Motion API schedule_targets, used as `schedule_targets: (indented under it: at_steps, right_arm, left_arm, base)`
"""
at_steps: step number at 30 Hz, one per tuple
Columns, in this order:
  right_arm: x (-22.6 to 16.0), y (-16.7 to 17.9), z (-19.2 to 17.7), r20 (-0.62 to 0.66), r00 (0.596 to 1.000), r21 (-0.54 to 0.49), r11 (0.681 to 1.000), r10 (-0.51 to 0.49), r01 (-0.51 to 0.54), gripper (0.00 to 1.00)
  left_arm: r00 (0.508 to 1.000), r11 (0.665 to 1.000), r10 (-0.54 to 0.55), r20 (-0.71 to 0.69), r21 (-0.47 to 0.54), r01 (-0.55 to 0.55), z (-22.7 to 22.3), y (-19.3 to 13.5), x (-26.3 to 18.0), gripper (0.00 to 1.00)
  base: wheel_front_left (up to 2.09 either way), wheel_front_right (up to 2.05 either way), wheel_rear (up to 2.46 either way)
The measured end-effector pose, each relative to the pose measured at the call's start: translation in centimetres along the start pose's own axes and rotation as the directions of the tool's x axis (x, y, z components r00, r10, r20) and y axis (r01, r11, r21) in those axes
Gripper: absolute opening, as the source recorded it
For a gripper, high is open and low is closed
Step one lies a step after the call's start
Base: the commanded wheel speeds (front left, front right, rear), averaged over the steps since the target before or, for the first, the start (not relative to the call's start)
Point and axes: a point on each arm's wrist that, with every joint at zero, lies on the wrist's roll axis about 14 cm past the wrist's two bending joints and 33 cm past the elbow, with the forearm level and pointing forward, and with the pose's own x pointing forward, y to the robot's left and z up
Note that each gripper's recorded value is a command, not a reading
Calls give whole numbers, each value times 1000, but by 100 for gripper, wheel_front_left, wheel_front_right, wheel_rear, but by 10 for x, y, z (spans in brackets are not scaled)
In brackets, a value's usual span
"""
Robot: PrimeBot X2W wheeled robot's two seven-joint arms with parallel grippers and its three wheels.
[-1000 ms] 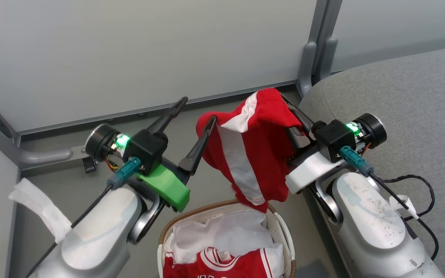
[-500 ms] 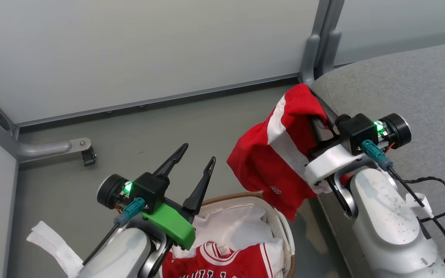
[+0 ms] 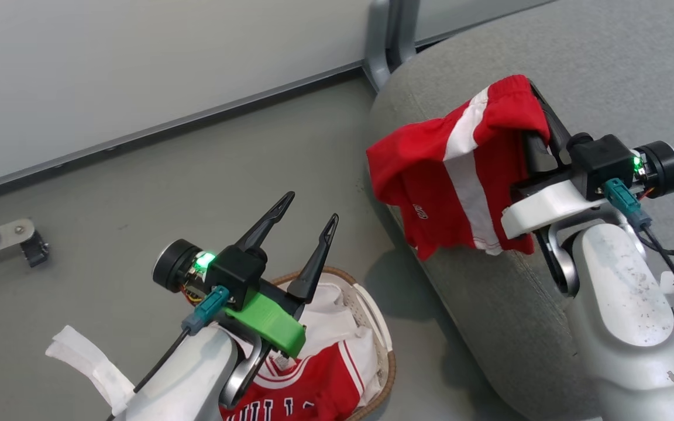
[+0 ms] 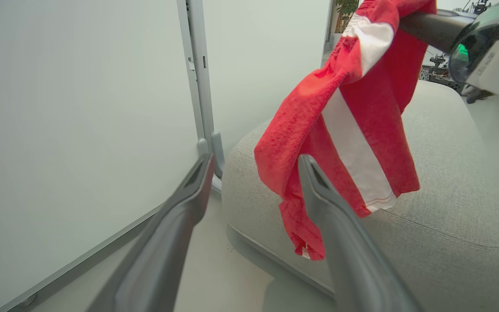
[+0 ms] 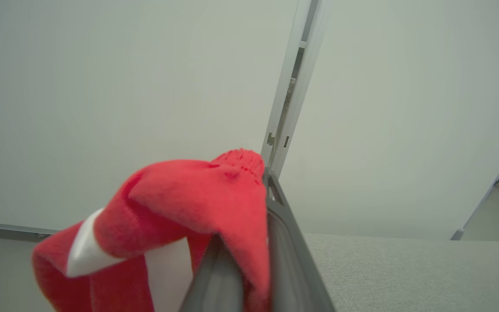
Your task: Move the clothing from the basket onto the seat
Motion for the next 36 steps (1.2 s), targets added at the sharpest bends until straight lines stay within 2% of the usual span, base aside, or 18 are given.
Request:
schedule_targets:
  at_steps: [6, 11, 20, 23, 27, 32, 36]
  right_arm:
    - [-23, -52, -16, -61, 989, -58, 990, -135, 131, 0]
    - [-43, -89, -29, -111, 965, -112, 968, -237, 225, 0]
    - [-57, -106, -65, -217, 932, -156, 953, -289, 259, 0]
    - [-42, -112, -63, -195, 936, -186, 948, -294, 259, 0]
    - [-1, -110, -50, -128, 957, -248, 942, -262, 225, 0]
    - [58, -129, -15, 6, 971, -350, 909, -237, 224, 0]
    - [93, -159, 5, 77, 959, -394, 875, -274, 281, 0]
  left_arm:
    - [990, 990, -142, -15, -12, 142, -19, -28, 31, 100]
    - [967, 967, -254, -38, -48, 252, -42, -54, 47, 100]
    - [941, 938, -333, -56, -123, 324, -73, -71, 58, 100]
    - [944, 939, -327, -51, -131, 318, -76, -68, 59, 100]
    - [954, 950, -293, -56, -128, 284, -79, -53, 56, 100]
    - [968, 966, -243, -63, -111, 236, -82, -32, 51, 100]
    - [977, 975, -203, -68, -104, 196, -84, -17, 44, 100]
  base:
    - [0, 0, 0]
    - [0, 0, 0]
    - [0, 0, 0]
    - [0, 0, 0]
    - [0, 0, 0]
    - [0, 0, 0]
    - [0, 0, 0]
